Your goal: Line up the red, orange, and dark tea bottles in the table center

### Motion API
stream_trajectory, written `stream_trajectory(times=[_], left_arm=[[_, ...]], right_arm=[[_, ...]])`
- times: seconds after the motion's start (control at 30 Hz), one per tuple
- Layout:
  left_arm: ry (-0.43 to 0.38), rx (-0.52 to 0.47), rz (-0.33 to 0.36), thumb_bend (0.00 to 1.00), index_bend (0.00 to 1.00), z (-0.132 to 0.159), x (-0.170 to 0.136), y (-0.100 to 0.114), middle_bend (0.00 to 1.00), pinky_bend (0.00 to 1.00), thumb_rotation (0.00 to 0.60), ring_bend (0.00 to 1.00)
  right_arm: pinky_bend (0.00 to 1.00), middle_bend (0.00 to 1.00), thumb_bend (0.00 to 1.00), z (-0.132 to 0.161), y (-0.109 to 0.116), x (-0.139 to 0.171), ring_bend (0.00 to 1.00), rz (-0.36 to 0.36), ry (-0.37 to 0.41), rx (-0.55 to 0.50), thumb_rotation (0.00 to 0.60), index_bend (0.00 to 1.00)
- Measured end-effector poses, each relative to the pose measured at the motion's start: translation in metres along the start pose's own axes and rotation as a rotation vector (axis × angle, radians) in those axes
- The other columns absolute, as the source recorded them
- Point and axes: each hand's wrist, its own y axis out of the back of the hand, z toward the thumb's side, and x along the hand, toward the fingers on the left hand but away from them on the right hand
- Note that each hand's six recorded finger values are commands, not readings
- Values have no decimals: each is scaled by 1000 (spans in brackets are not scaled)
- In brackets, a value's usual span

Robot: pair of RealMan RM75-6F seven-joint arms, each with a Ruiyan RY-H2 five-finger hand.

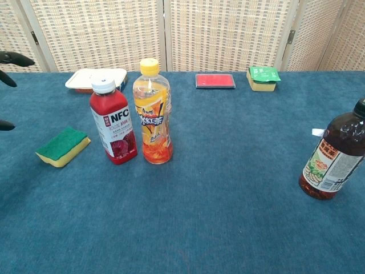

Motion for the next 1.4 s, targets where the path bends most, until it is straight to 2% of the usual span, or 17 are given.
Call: stream_trajectory(times=[0.17, 0.43, 0.63, 1.03, 1.4], left_arm=[[31, 38, 43, 86, 0, -21, -28, 1, 2, 420, 600, 161], [49, 104, 86, 86, 0, -40, -69, -8, 6, 419, 600, 159], [53, 114, 137, 86, 3, -50, -84, -9, 19, 417, 600, 159], [69, 138, 212, 86, 13, -63, -97, 6, 26, 414, 600, 159], [77, 121, 215, 86, 16, -66, -98, 8, 31, 414, 600, 159]], right_arm=[[455, 322, 248, 5, -8, -8, 288, 0, 39, -26, 600, 408], [451, 279, 93, 17, -26, -20, 266, 20, 120, -82, 600, 289], [421, 251, 8, 23, -45, -31, 238, 47, 174, -135, 600, 246], [399, 249, 0, 47, -93, -54, 232, 115, 278, -206, 600, 242], [399, 249, 0, 59, -122, -58, 232, 187, 310, -336, 600, 242]])
